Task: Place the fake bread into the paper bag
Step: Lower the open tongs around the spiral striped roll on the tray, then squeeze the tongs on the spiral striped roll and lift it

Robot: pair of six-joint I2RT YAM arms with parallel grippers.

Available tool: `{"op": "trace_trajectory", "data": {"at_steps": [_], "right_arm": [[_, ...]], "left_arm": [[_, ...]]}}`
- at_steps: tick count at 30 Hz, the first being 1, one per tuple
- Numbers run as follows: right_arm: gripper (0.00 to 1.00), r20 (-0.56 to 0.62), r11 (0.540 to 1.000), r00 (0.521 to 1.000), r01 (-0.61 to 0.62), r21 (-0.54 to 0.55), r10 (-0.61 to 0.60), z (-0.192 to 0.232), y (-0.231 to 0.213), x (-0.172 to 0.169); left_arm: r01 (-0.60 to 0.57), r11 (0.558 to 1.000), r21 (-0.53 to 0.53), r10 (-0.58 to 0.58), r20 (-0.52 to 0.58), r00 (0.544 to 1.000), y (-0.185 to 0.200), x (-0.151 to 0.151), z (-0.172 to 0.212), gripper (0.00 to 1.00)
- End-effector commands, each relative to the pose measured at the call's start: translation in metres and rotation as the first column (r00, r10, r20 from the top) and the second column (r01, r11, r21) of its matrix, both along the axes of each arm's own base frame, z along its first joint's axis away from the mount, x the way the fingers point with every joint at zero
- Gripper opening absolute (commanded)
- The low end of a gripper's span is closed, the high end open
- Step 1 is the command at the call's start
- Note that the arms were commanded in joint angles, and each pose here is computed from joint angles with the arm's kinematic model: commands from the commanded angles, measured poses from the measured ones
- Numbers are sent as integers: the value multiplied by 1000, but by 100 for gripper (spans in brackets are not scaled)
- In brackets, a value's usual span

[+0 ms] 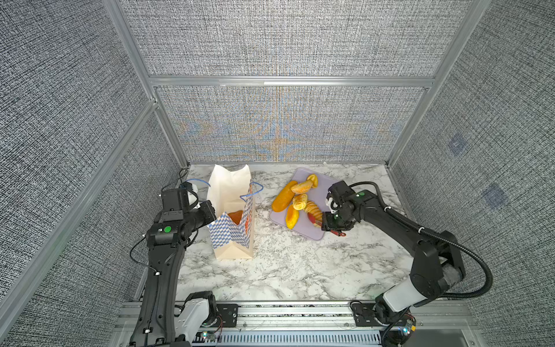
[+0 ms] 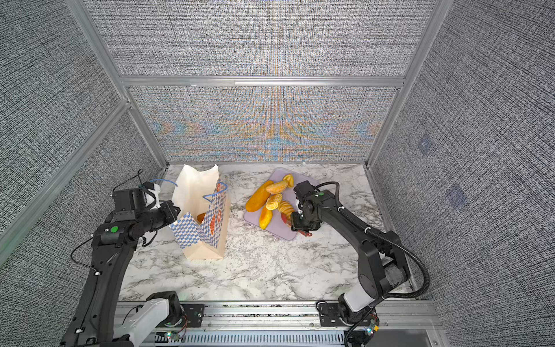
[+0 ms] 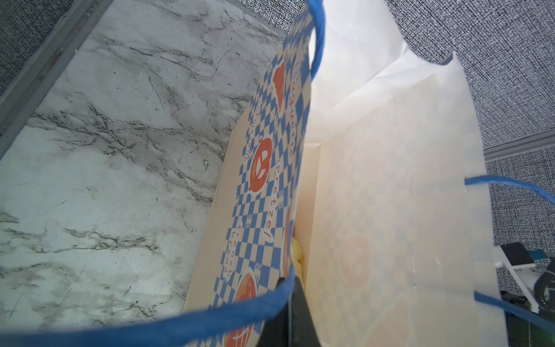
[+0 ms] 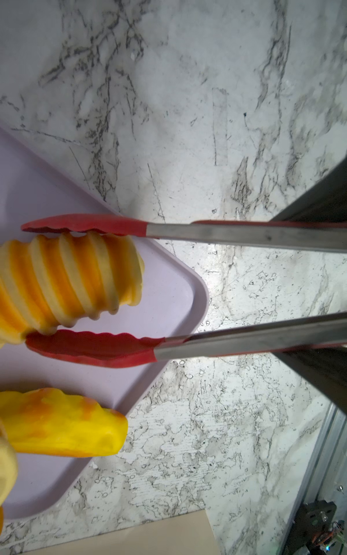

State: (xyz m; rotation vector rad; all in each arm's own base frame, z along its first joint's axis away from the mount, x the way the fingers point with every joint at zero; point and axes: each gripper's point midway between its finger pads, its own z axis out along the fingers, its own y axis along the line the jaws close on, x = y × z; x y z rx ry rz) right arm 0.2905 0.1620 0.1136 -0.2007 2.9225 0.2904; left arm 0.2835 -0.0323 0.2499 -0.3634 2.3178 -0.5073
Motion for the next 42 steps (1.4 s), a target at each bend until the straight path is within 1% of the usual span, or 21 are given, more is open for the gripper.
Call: {"op": "trace_trajectory", "data": {"at_steps": [1, 15, 24, 42], "right_arm": [[53, 16, 1000, 1000, -2, -10, 2, 3, -2, 0], [47, 37, 1000, 999, 15, -16, -14, 13, -10, -7], [46, 56, 999, 998, 26, -29, -25, 23, -16, -10], [46, 73, 993, 996, 67, -100, -60, 36, -38, -18]], "left_arm": [[-3, 1000, 15, 3, 13, 1000, 2, 1, 3, 4], [-2, 1000, 13, 2, 16, 1000, 2, 2, 4, 4], [2, 1000, 10, -2, 21, 1000, 1, 1, 6, 4], [7, 1000, 7, -7, 27, 1000, 0, 3, 8, 4]]}}
